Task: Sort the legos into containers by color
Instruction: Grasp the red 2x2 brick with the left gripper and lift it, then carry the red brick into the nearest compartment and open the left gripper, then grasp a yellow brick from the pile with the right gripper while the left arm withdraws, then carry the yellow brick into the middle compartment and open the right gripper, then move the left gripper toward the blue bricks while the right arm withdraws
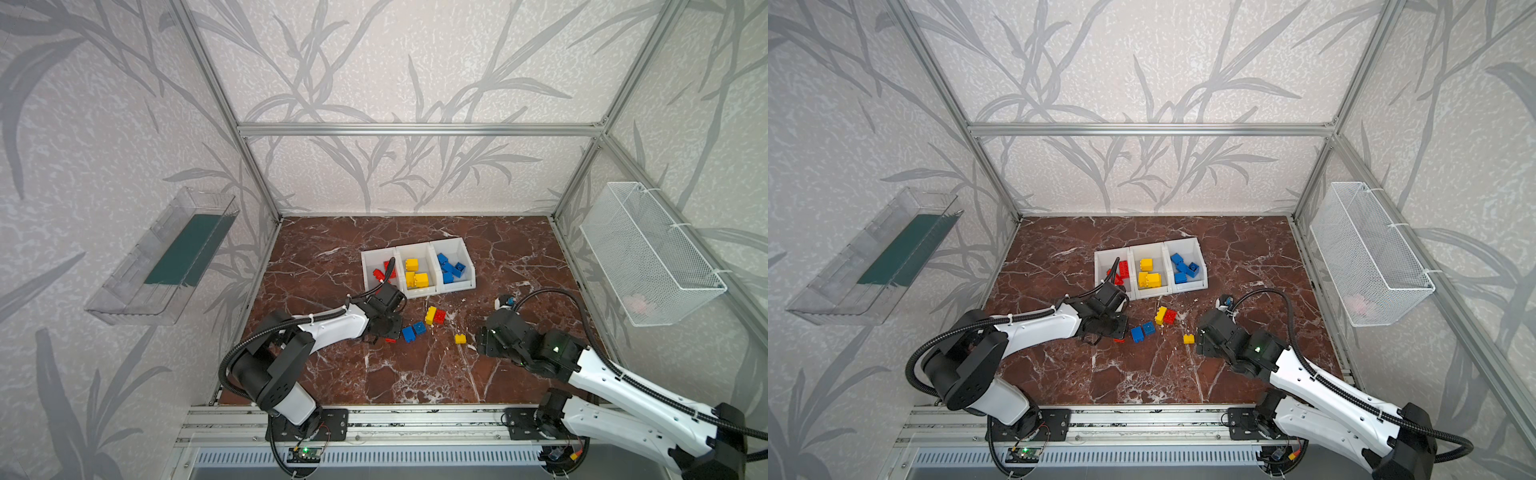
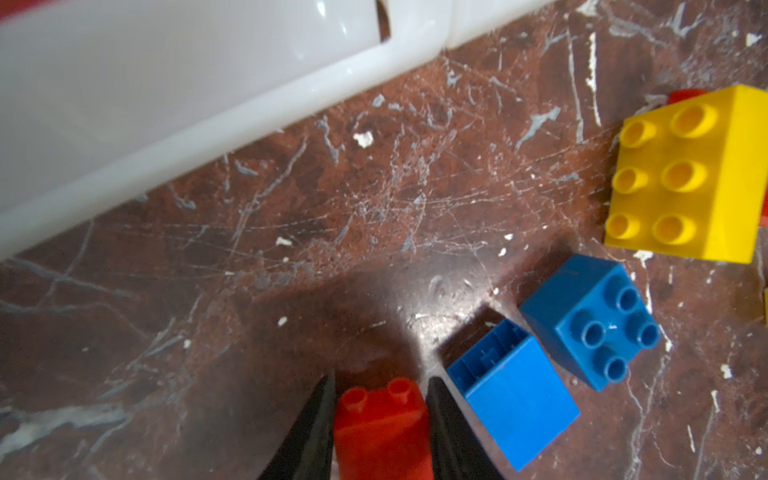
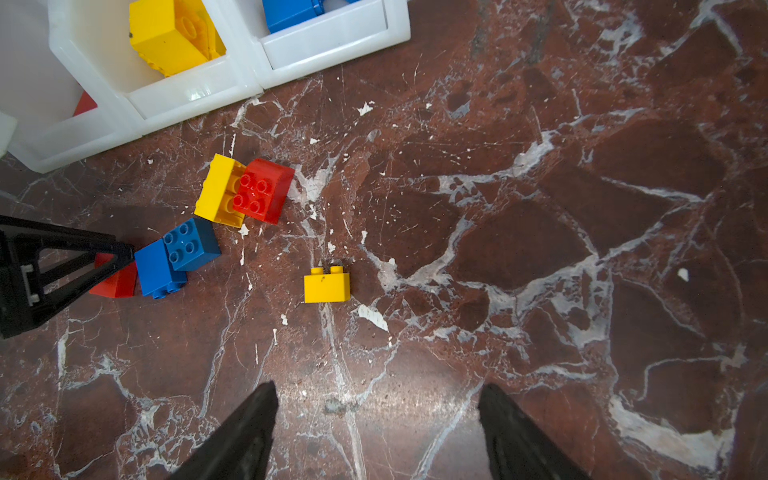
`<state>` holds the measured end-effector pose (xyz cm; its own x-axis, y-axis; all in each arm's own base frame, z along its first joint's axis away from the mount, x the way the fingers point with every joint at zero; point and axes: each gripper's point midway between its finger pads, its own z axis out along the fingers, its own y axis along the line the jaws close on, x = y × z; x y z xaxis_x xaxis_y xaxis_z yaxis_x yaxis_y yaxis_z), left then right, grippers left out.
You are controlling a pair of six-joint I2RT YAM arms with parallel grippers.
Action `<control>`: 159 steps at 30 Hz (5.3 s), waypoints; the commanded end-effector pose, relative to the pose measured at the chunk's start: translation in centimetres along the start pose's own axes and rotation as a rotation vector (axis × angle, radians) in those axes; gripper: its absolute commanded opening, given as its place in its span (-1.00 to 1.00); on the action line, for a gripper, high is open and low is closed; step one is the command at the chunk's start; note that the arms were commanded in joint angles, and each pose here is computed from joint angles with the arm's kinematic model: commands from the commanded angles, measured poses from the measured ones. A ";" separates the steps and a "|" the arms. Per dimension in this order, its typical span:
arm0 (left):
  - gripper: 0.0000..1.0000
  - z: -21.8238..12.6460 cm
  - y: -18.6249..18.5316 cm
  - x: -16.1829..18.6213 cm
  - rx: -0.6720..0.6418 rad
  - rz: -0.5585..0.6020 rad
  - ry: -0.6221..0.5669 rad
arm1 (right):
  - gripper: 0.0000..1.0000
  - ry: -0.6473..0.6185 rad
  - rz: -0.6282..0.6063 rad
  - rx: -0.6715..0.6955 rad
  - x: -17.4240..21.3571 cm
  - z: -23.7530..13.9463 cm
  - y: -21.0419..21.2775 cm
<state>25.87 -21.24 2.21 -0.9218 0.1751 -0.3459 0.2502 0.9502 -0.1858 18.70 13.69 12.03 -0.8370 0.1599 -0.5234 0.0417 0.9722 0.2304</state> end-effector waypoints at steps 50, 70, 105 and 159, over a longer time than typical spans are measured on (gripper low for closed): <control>0.15 -8.9 5.9 -17.0 -0.070 -0.130 -0.332 | 0.55 0.017 -0.154 0.070 -1.1 0.7 0.8; 0.21 -12.4 8.6 -7.2 -0.092 -0.254 -0.401 | 0.52 0.188 -0.265 0.006 -4.5 12.0 12.8; 0.22 -12.6 8.8 -4.8 -0.070 -0.281 -0.400 | -0.53 0.231 -0.267 0.053 -2.8 16.2 14.5; 0.22 -12.4 8.1 -2.3 0.015 -0.327 -0.401 | 0.29 0.056 -0.358 -0.086 -20.1 14.6 19.0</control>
<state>26.77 -11.04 13.16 -0.7643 -0.2333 -0.6012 -0.0108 0.9368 -0.3498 44.28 31.69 11.20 -0.8446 -0.2161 -0.4899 -0.2986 0.9496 0.0959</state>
